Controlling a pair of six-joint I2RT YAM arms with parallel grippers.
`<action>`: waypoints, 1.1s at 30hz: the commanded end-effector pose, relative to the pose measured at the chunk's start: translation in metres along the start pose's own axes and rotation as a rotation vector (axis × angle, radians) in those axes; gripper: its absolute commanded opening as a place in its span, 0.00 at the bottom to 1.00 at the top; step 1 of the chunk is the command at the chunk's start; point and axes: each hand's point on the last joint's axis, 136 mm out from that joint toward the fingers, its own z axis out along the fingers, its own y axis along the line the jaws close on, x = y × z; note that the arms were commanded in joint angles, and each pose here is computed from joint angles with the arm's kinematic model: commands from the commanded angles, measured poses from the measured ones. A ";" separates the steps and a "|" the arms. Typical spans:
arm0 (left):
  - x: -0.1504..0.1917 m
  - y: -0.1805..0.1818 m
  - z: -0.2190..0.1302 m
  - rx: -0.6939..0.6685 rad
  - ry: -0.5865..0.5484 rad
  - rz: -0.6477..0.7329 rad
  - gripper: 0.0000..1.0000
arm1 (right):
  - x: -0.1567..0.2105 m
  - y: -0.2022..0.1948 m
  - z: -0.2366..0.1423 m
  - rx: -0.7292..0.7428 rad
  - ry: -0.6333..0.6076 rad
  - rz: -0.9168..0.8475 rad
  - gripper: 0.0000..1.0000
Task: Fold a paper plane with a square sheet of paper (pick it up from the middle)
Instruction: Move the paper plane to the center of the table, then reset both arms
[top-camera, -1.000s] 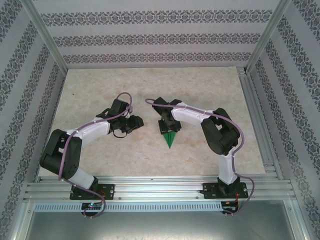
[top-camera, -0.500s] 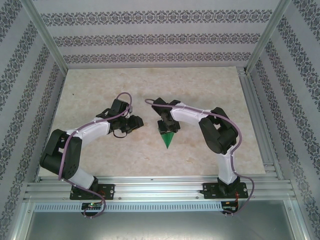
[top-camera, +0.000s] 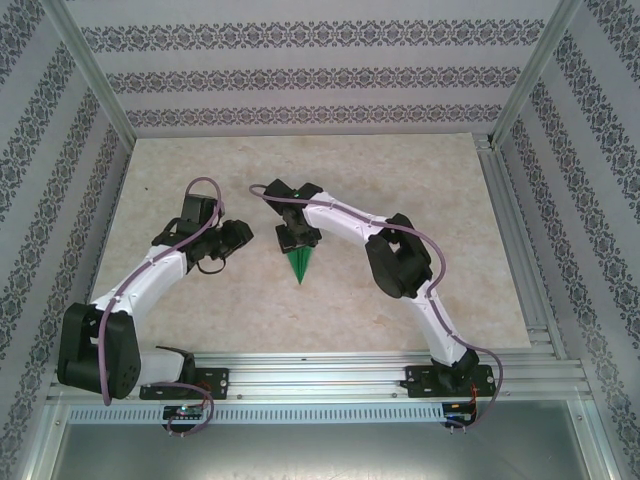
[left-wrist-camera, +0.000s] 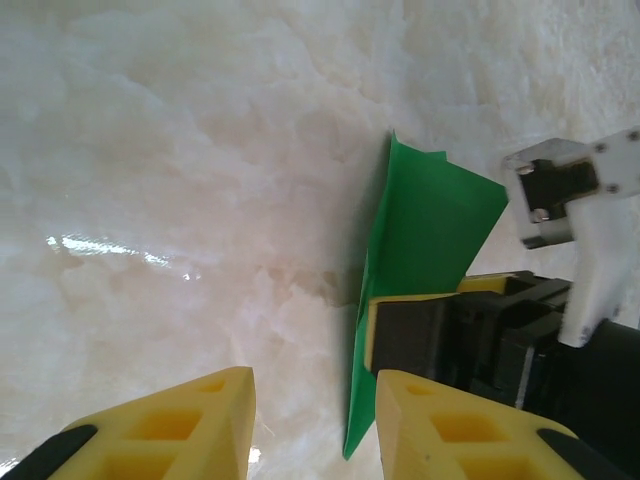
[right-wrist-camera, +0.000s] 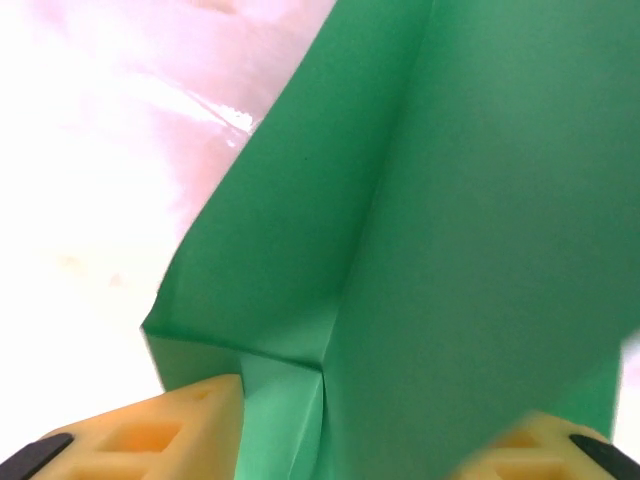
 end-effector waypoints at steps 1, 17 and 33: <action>0.005 0.014 -0.002 -0.041 0.014 0.004 0.38 | -0.011 -0.004 -0.037 0.026 -0.045 -0.020 0.48; -0.021 0.002 -0.018 -0.025 -0.128 0.078 0.40 | 0.002 -0.107 -0.225 0.269 -0.549 0.077 0.73; -0.083 0.071 -0.091 -0.472 -0.809 0.600 1.00 | 0.152 -0.338 -0.182 0.566 -1.029 0.438 0.98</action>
